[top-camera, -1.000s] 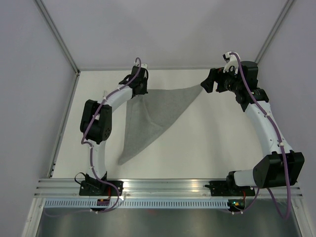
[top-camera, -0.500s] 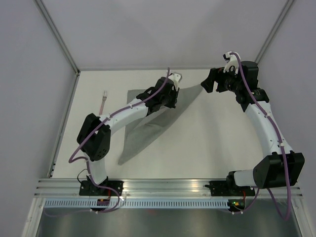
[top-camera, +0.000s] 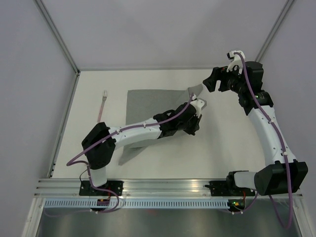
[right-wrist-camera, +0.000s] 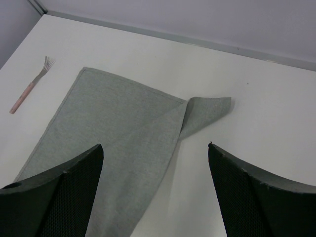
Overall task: Fold the napkin, place the utensils inside, and roll it up
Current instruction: Fold the napkin, then grab a utensil with the left arm
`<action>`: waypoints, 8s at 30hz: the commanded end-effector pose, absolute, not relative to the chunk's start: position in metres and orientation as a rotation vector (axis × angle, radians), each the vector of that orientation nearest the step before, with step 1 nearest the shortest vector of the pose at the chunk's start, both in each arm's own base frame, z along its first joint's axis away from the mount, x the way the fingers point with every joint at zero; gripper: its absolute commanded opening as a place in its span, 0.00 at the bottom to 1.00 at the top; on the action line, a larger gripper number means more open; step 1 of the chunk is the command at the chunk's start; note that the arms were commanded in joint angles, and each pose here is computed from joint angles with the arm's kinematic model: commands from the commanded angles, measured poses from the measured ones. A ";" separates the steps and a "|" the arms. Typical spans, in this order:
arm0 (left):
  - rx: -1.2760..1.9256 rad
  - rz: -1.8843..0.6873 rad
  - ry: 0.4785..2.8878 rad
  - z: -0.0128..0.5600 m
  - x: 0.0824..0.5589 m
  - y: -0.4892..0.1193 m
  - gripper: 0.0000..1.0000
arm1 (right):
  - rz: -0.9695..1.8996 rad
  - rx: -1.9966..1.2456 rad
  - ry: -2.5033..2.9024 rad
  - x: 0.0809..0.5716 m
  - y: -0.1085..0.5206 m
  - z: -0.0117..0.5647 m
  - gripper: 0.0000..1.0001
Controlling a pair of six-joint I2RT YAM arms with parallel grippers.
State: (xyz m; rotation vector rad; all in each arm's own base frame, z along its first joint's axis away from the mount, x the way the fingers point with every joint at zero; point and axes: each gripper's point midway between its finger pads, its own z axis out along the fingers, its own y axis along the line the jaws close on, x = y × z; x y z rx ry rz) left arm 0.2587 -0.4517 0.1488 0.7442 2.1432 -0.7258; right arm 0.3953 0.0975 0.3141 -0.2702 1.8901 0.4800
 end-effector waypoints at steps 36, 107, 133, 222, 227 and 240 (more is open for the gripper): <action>0.722 -0.849 2.106 0.165 0.195 -0.519 0.02 | 0.454 -0.266 1.839 0.388 0.095 0.332 0.91; -0.272 -0.522 2.244 0.108 0.556 -0.137 0.02 | 0.476 -0.288 1.916 0.401 0.099 0.303 0.92; -0.306 -0.515 2.218 0.115 0.570 -0.113 0.02 | 0.472 -0.285 1.923 0.402 0.098 0.300 0.92; -0.452 0.286 2.569 0.015 0.464 0.069 0.53 | 0.646 -0.306 1.950 0.387 0.124 0.293 0.91; -0.452 0.266 2.600 0.002 0.463 0.065 0.37 | 0.646 -0.303 1.951 0.387 0.124 0.292 0.91; -0.425 0.248 2.615 0.000 0.465 0.064 0.02 | 0.651 -0.299 1.957 0.388 0.125 0.290 0.91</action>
